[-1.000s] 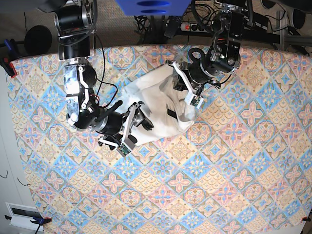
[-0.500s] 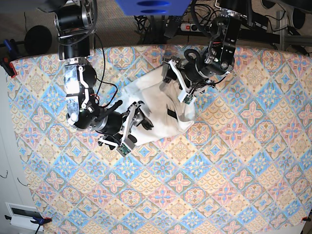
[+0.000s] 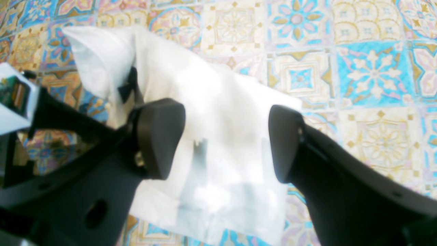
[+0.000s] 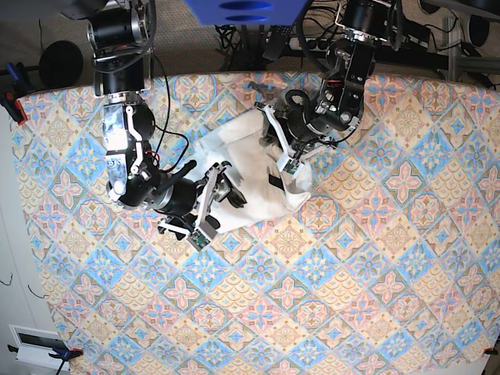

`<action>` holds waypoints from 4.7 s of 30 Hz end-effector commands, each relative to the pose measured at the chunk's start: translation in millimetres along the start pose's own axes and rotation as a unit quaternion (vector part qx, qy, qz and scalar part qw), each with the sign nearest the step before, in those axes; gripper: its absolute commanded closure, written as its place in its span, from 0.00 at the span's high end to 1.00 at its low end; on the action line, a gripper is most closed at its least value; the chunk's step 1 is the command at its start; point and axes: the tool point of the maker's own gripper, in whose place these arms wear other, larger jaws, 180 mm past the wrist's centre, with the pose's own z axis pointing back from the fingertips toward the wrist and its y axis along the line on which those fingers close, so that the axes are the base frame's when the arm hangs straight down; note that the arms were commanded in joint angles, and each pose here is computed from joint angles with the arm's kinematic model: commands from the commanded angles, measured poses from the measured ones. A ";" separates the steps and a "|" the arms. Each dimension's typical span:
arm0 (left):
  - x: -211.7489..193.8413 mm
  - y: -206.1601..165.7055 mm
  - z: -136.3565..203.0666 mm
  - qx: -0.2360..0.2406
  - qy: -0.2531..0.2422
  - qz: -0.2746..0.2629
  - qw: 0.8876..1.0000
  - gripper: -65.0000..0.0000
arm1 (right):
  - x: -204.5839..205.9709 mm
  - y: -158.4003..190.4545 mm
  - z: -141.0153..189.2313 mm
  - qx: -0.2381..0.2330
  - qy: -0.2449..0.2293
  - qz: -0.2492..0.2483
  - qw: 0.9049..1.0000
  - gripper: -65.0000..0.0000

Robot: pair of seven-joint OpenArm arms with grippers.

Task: Fold the T-shirt properly
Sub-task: 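Grasp the bundle edge with the left gripper while the right gripper holds, then pull the bundle edge with the left gripper and reposition the right gripper, then grasp the bundle sides with both grippers and flatten it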

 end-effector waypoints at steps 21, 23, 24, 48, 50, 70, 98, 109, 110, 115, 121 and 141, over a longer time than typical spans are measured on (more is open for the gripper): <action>32.0 -28.5 67.3 -0.097 -0.151 0.197 0.964 0.00 | 6.2 -19.9 15.2 -0.018 -0.006 0.025 1.000 0.62; 30.3 -28.3 70.4 -0.108 -0.159 0.229 0.954 0.00 | 5.6 -19.9 15.2 -0.018 -0.004 0.025 1.000 0.62; 30.4 -26.3 72.2 -0.111 -0.163 0.237 0.951 0.00 | 5.6 -19.9 15.2 -0.018 -0.004 0.025 1.000 0.62; -51.5 13.2 40.7 -0.129 -0.071 0.362 0.920 0.06 | 8.7 -32.5 -5.7 -0.047 0.087 0.160 0.982 0.07; -45.6 14.0 44.8 -0.129 -0.079 0.354 0.923 0.11 | 7.6 -22.4 -10.4 -0.034 0.090 0.171 0.981 0.07; -78.8 32.8 68.7 -0.097 -0.047 0.337 0.935 0.32 | 28.3 37.0 -38.8 0.034 0.108 0.307 0.945 0.42; -92.9 21.2 91.8 -0.093 0.000 0.239 0.967 0.32 | -4.7 66.1 -103.9 0.122 0.155 0.291 0.936 0.42; -68.4 2.5 93.5 -0.114 -0.027 0.220 0.969 0.32 | 74.1 31.7 -72.3 0.049 0.067 0.275 0.958 0.42; -64.2 2.5 93.1 -0.115 -0.032 0.218 0.969 0.32 | 75.4 29.1 -71.8 0.047 0.065 0.271 0.959 0.42; -44.3 13.6 85.8 -0.109 -0.048 0.205 0.972 0.32 | 69.4 13.8 -74.7 0.039 0.080 0.252 0.964 0.31; -31.6 19.8 75.8 -0.108 -0.057 0.207 0.971 0.23 | 42.1 -2.2 -83.3 0.029 0.115 0.247 0.962 0.09; -31.6 75.4 45.6 0.006 -0.014 0.125 0.992 0.00 | -35.5 -38.1 -87.4 0.009 0.217 0.253 0.943 0.06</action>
